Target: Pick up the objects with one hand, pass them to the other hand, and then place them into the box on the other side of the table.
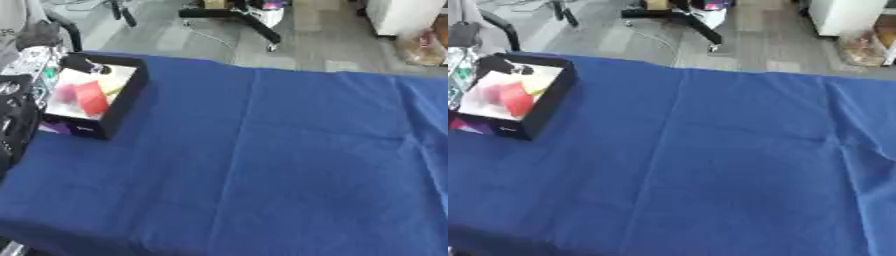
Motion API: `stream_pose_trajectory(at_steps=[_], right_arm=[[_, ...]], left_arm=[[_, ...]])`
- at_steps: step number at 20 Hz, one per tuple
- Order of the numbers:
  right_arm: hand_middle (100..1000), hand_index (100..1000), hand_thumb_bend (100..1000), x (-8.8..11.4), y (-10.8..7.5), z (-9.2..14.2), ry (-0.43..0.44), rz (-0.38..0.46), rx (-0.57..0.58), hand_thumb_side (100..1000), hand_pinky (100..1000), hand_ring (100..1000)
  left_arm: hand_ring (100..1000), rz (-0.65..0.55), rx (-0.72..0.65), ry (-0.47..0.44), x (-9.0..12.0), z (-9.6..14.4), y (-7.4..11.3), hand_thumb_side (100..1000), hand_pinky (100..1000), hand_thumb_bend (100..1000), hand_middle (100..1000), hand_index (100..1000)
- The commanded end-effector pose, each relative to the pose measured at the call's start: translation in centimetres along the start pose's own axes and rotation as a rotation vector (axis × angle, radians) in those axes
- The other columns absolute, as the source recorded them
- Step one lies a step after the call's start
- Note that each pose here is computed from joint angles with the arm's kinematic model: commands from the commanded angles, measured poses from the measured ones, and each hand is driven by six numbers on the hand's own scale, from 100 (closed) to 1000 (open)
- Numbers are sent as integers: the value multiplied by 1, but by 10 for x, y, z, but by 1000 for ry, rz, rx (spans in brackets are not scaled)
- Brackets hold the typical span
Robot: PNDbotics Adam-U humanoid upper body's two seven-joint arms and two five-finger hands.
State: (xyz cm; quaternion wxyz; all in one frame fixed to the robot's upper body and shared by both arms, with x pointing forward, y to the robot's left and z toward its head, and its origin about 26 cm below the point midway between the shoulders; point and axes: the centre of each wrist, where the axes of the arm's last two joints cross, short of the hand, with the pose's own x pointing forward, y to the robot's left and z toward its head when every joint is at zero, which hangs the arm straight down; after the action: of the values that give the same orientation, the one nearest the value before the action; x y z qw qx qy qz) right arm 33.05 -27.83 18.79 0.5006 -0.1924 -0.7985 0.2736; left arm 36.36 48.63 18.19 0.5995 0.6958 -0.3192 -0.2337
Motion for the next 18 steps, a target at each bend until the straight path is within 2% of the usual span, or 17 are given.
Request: stream_pose_trajectory(at_steps=[1,4,6,9,11,13,14,18], right_arm=[[718,771,100,4,-6,0,-14,7,-15,577,767,675],[718,771,100,3,-5,3,-26,-12,-25,579,767,674],[716,771,100,3,-4,5,-40,-32,-38,582,769,674],[721,776,100,2,0,8,-81,-92,-59,588,778,681],[728,778,100,0,3,11,-110,-137,-81,590,775,683],[738,782,100,-2,6,14,-131,-182,-113,599,771,682],[742,785,100,-3,7,16,-142,-202,-128,601,770,682],[759,791,100,-10,10,21,-180,-269,-173,614,765,677]], left_arm=[[760,223,200,-65,11,14,46,611,858,792,783,891],[737,606,313,-288,36,61,60,586,849,673,751,858],[727,864,339,-447,54,94,60,575,844,629,736,846],[718,1186,285,-635,85,139,54,581,838,564,726,833],[721,1345,221,-728,105,165,49,589,841,548,726,826],[718,1460,163,-782,119,185,43,601,840,520,721,821],[714,1515,131,-794,126,194,39,622,838,478,717,818],[714,1688,-33,-817,151,222,19,642,841,448,716,813]])
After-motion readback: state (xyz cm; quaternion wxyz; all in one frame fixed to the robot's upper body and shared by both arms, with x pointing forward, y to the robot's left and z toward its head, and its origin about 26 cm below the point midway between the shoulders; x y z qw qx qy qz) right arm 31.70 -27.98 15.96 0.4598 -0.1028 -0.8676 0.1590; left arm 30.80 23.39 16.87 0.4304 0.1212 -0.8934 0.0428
